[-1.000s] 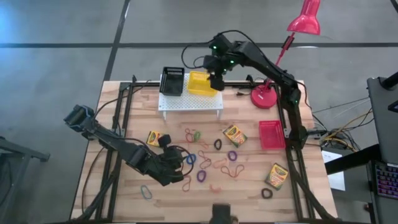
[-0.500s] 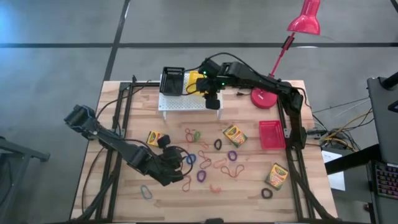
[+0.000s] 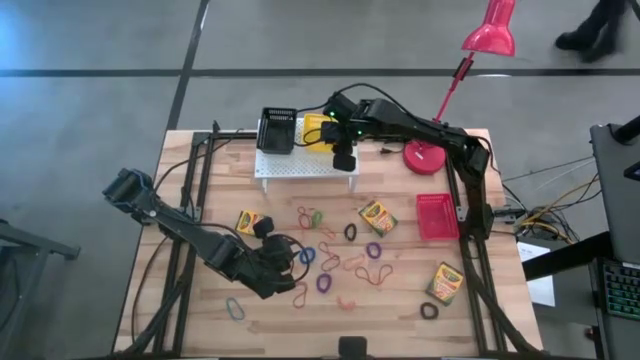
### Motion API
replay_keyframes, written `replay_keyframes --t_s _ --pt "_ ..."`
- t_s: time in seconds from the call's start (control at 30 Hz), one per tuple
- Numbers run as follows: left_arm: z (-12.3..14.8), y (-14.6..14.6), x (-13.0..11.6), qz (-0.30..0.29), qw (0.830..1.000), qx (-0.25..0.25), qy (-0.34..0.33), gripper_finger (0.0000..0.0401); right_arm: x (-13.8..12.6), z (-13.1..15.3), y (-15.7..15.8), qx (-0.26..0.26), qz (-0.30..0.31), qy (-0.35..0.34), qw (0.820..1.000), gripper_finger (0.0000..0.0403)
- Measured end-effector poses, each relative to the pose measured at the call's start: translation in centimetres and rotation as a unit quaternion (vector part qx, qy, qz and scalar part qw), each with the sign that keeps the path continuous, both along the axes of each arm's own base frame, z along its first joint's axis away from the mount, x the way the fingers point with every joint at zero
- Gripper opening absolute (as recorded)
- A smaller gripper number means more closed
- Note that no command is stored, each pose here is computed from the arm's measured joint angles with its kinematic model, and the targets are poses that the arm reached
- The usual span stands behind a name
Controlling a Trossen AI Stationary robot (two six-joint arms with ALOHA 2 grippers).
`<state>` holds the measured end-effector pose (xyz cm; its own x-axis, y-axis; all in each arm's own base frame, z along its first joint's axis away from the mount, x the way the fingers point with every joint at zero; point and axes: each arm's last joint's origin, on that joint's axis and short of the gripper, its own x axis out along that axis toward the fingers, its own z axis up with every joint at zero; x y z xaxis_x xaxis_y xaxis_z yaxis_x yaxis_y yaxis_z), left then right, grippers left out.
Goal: Pick & Place Office Desk Supplies
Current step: Put the yellow bin on the shelf, then put the red bin on the shelf
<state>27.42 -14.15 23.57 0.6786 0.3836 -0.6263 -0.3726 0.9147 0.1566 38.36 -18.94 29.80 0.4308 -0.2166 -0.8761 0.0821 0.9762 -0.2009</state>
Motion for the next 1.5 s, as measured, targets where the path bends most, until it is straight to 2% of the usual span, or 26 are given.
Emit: replay_keyframes --t_s 0.13,0.2,0.43,0.73,0.83,0.93,1.1,1.23,1.37,1.5 --pt "0.0 0.0 0.0 -0.001 1.0 0.001 0.0 0.0115 -0.3 0.3 -0.7 -0.009 0.006 -0.002 1.0 0.003" --pt "0.0 0.0 0.0 -0.001 1.0 0.001 0.0 0.0115 -0.6 0.8 -1.4 -0.017 0.004 -0.008 1.0 0.0015" --pt "0.0 0.0 0.0 -0.001 1.0 0.001 0.0 0.0115 -1.5 0.8 -2.9 -0.023 -0.001 -0.002 1.0 0.0013" --pt "0.0 0.0 0.0 -0.001 1.0 0.001 0.0 0.0115 -1.7 0.0 -3.0 -0.024 0.023 0.014 0.999 0.0014" --pt "0.0 0.0 0.0 -0.001 1.0 0.001 0.0 0.0115 -1.7 -0.1 -3.0 -0.023 0.024 0.017 0.999 0.003" --pt "0.0 0.0 0.0 -0.001 1.0 0.001 0.0 0.0115 -1.8 0.1 -2.9 -0.024 0.023 0.015 0.999 0.0064" --pt "0.0 0.0 0.0 -0.001 1.0 0.001 0.0 0.0115 -2.7 2.6 -1.8 -0.024 0.013 0.0 1.0 0.0126" --pt "0.0 0.0 0.0 -0.001 1.0 0.0 -0.001 0.0115 -4.8 5.5 0.4 0.001 -0.01 -0.005 1.0 0.0157" --pt "0.0 0.0 0.0 0.0 1.0 -0.003 -0.004 0.0115 -7.9 7.6 4.0 0.044 -0.01 -0.008 0.999 0.0162" --pt "0.1 -0.1 0.1 0.0 1.0 -0.003 -0.005 0.0115 -11.2 7.4 8.0 0.065 -0.005 -0.006 0.998 0.0153"
